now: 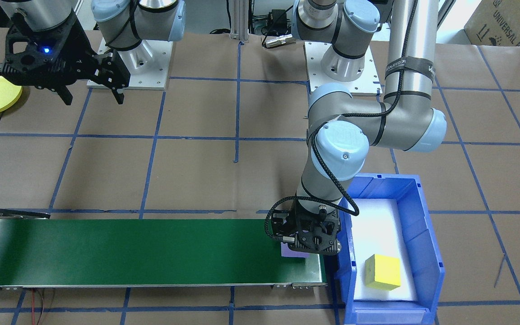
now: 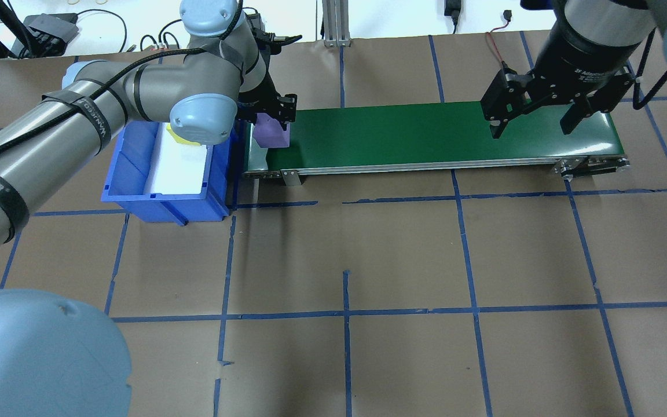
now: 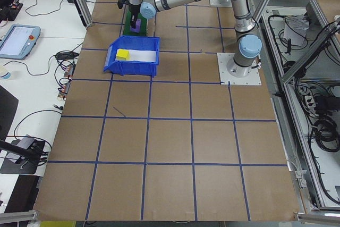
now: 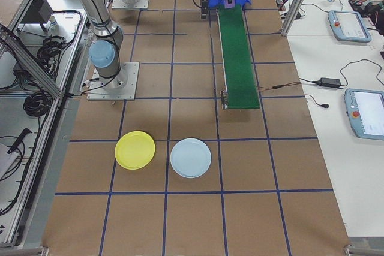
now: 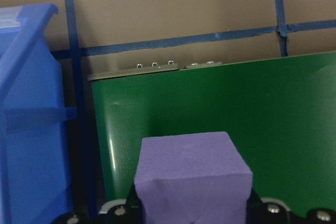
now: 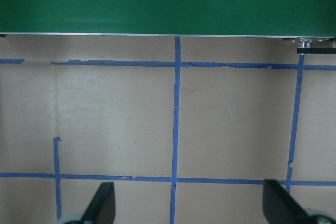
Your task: Move block left to right into plate
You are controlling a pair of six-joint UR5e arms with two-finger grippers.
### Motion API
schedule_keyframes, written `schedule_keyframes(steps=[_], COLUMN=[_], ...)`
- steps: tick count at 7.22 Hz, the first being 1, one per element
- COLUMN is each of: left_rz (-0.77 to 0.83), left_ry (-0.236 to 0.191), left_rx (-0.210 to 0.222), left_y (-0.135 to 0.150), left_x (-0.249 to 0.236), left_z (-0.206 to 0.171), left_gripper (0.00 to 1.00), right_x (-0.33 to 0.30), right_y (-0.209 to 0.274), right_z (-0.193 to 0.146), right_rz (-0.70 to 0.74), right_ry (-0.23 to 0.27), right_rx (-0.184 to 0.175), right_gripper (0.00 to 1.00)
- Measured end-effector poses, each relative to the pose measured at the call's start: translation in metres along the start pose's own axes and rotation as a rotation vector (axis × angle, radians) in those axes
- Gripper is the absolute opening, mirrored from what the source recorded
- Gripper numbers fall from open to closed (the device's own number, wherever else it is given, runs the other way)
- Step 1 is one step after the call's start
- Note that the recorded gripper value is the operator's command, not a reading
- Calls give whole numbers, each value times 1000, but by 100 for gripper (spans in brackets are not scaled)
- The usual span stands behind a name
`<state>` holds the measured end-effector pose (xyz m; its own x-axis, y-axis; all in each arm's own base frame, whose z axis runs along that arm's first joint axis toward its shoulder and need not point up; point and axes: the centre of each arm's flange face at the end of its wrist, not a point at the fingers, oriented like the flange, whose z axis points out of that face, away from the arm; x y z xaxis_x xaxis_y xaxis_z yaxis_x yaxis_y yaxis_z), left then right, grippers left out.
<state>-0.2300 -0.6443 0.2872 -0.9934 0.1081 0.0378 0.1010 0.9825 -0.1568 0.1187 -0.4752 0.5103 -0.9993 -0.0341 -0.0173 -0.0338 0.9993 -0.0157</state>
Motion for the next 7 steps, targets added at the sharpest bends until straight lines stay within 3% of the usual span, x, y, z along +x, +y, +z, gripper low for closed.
schedule_keyframes(steps=[1, 4, 5, 7], left_rz=[5, 30, 6, -40], left_ry=[-4, -51, -66, -63], left_rx=[10, 96, 92, 42], left_y=[-1, -16, -24, -29], left_x=[-1, -16, -48, -143], left_z=[-5, -65, -80, -88], left_gripper=[100, 100, 100, 100], right_x=[0, 0, 0, 1], right_y=[0, 0, 0, 0], right_z=[0, 0, 0, 1], right_rz=[0, -1, -1, -1], right_ry=[1, 5, 5, 7], right_rx=[0, -1, -1, -2], right_gripper=[100, 100, 100, 100])
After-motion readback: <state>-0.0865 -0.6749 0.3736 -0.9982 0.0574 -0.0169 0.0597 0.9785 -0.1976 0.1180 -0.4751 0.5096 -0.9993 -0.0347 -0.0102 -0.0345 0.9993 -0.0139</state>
